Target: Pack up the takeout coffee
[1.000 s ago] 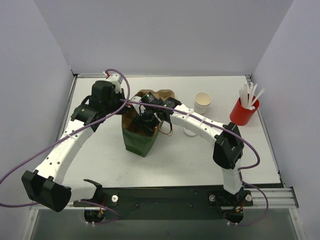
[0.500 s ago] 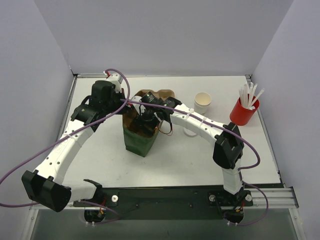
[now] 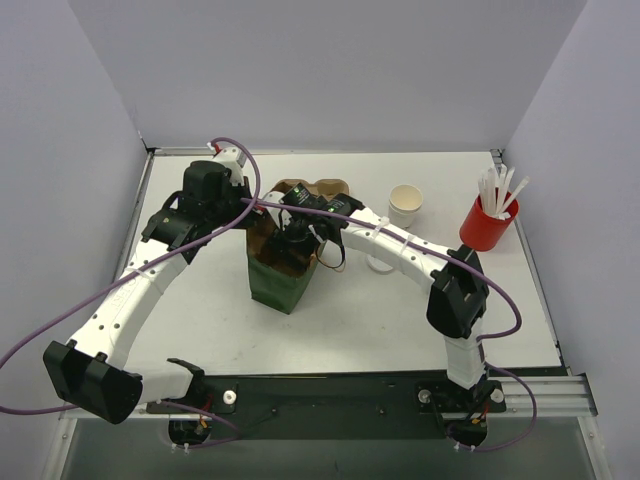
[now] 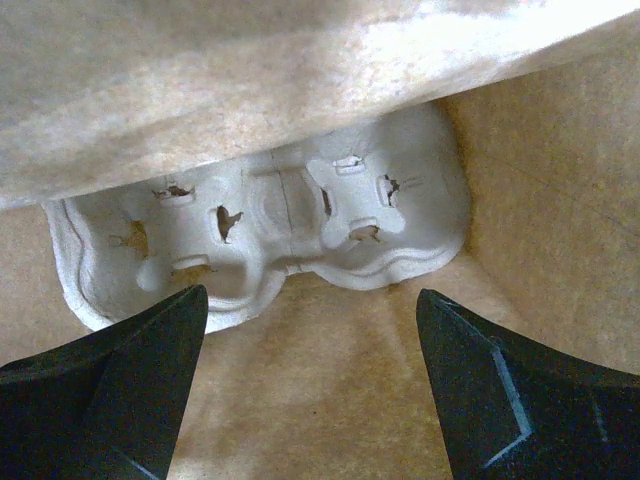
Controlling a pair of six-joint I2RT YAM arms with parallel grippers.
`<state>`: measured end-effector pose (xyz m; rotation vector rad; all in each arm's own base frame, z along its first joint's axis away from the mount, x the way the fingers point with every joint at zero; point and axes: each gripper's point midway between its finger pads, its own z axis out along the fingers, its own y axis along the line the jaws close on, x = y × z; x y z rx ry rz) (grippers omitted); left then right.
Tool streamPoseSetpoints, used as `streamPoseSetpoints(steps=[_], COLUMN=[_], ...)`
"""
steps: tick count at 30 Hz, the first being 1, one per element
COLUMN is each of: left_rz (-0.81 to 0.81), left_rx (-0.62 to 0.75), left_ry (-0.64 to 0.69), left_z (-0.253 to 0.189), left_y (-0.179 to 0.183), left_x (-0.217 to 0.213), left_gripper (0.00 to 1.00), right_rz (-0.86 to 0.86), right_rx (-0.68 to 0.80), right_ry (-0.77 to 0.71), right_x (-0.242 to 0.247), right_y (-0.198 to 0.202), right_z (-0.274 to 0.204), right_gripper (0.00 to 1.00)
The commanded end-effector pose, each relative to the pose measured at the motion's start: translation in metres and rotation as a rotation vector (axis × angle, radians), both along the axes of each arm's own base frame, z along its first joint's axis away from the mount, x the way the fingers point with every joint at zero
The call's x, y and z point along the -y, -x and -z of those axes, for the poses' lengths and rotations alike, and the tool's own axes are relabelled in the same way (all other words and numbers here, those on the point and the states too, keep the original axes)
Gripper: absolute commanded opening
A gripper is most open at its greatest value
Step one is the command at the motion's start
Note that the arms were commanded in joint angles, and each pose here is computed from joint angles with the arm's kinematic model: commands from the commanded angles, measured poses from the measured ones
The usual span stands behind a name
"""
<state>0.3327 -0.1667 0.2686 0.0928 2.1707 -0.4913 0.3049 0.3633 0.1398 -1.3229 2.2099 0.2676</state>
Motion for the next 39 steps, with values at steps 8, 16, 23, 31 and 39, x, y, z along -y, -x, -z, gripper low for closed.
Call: streamPoseSetpoints(steps=[8, 16, 23, 31, 39], left_rz=[0.081, 0.055, 0.023, -0.020, -0.059], left_rx=[0.076, 0.053, 0.021, -0.045, -0.100], left_ry=[0.070, 0.059, 0.066, 0.108, 0.117], left_z=[-0.028, -0.026, -0.022, -0.017, -0.005], left_y=[-0.004, -0.007, -0.007, -0.003, 0.005], left_x=[0.024, 0.021, 0.019, 0.021, 0.017], left_gripper=[0.00, 0.00, 0.00, 0.00, 0.00], right_rz=[0.017, 0.024, 0.051, 0.066, 0.012], right_rx=[0.058, 0.076, 0.062, 0.040, 0.009], right_ry=[-0.054, -0.095, -0.161, -0.325, -0.667], right_x=[0.004, 0.006, 0.002, -0.014, -0.019], right_y=[0.004, 0.007, 0.006, -0.002, -0.002], right_z=[-0.045, -0.064, -0.080, -0.103, -0.148], right_gripper=[0.81, 0.81, 0.81, 0.81, 0.84])
